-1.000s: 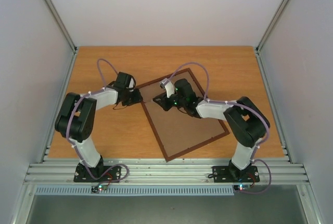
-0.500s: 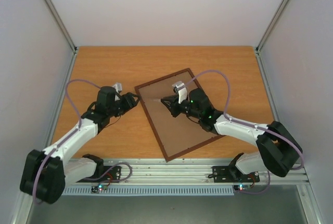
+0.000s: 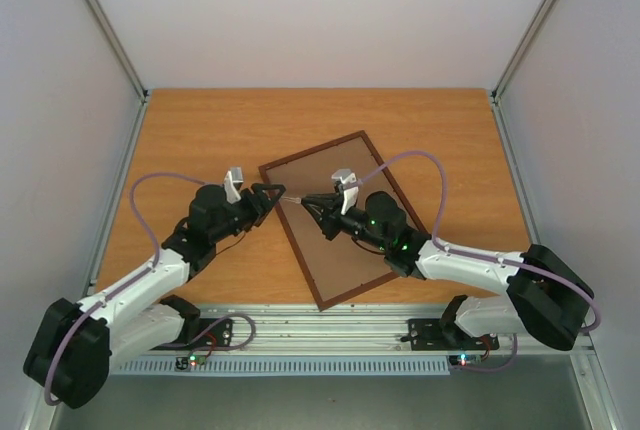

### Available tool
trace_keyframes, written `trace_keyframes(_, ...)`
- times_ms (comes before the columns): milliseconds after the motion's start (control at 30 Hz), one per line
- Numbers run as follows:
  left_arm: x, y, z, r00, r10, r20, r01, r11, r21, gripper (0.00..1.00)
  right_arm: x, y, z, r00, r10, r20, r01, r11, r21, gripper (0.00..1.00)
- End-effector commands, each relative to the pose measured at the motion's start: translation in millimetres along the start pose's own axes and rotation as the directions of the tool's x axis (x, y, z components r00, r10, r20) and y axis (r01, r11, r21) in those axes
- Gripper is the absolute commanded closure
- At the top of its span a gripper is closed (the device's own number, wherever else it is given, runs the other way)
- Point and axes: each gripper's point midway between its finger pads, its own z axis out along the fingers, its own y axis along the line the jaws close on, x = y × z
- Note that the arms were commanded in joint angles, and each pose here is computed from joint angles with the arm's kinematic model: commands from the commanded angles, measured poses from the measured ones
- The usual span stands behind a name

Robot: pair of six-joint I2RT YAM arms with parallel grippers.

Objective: Take the photo out of the frame
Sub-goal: Adjust the screwdriver.

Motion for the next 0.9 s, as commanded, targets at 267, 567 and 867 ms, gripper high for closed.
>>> trace_keyframes(267, -1, -45, 2, 0.997, -0.056, 0.048, 0.042, 0.966, 0.254, 0.75, -22, 4, -9, 0.986, 0.077, 0.146, -0.078, 0.997, 0.0, 0.99)
trace_keyframes(567, -3, -51, 3, 0.995, -0.078, 0.059, 0.054, 0.94, 0.337, 1.0, -9, -2, -7, 0.969, 0.202, 0.143, -0.202, 0.979, -0.013, 0.98)
trace_keyframes(867, -2, -44, 12, 0.997, -0.063, 0.042, 0.05, 0.964, 0.261, 0.99, -1, 0, -22, 0.993, 0.088, -0.075, -0.09, 0.996, -0.025, 0.7)
